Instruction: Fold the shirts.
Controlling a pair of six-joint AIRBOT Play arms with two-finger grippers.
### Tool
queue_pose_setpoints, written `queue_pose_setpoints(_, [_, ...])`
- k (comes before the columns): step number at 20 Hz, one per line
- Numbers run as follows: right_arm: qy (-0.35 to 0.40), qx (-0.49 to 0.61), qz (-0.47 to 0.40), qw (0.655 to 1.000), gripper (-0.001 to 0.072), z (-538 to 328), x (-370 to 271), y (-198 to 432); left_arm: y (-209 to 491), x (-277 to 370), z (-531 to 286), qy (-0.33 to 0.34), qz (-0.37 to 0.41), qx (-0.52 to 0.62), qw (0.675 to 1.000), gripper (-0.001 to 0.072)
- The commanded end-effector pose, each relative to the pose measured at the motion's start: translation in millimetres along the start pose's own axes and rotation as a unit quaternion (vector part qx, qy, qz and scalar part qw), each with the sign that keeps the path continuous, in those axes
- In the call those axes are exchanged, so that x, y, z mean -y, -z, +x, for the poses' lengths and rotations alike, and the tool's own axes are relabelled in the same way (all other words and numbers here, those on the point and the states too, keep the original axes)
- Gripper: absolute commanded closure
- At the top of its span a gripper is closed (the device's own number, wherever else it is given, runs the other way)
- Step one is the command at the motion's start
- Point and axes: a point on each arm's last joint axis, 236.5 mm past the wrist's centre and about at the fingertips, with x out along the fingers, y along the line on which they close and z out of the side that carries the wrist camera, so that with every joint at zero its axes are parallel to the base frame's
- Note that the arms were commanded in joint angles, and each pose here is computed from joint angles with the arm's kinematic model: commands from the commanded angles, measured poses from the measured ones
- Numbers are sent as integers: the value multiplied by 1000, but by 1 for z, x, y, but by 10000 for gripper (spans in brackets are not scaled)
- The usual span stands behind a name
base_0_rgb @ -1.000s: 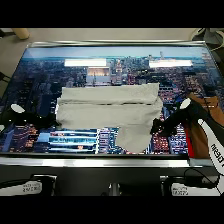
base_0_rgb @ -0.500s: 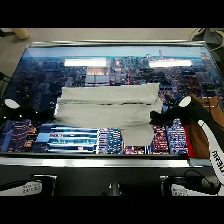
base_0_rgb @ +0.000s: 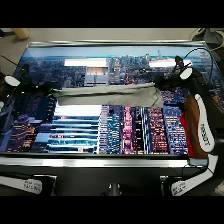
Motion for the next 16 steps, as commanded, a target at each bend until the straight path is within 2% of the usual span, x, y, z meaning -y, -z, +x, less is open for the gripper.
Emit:
queue_pose_setpoints(1, [-35, -8, 67, 997, 657, 49, 1, -2, -6, -1, 53, 5, -50, -31, 998, 591])
queue_pose_setpoints(2, [-38, -13, 72, 997, 498, 52, 1, 1, -7, -1, 59, 8, -59, -32, 998, 278])
queue_pose_setpoints(3, [-38, -18, 63, 997, 203, 50, -1, 3, -8, 1, 59, 12, -60, -31, 998, -13])
queue_pose_setpoints(4, [-36, -23, 26, 999, 6, 41, 1, 3, -10, 1, 54, 13, -53, -32, 998, -13])
queue_pose_setpoints(7, [56, -66, -54, 995, 4, 13, 52, 15, -9, 11, 24, 22, 5, -46, 999, -13])
queue_pose_setpoints(9, [84, -125, -51, 987, 1, 9, 79, 40, -2, 25, 3, 30, 20, -60, 998, -13])
queue_pose_setpoints(12, [38, -195, -20, 980, 1, 26, 64, 80, 4, 57, -23, 43, 58, -57, 996, -13])
queue_pose_setpoints(15, [-23, -218, 13, 976, 12, 49, 24, 100, 12, 95, -36, 59, 95, -49, 992, -13])
queue_pose_setpoints(16, [-36, -215, 23, 976, 87, 54, 12, 101, 18, 108, -34, 64, 111, -54, 990, -13])
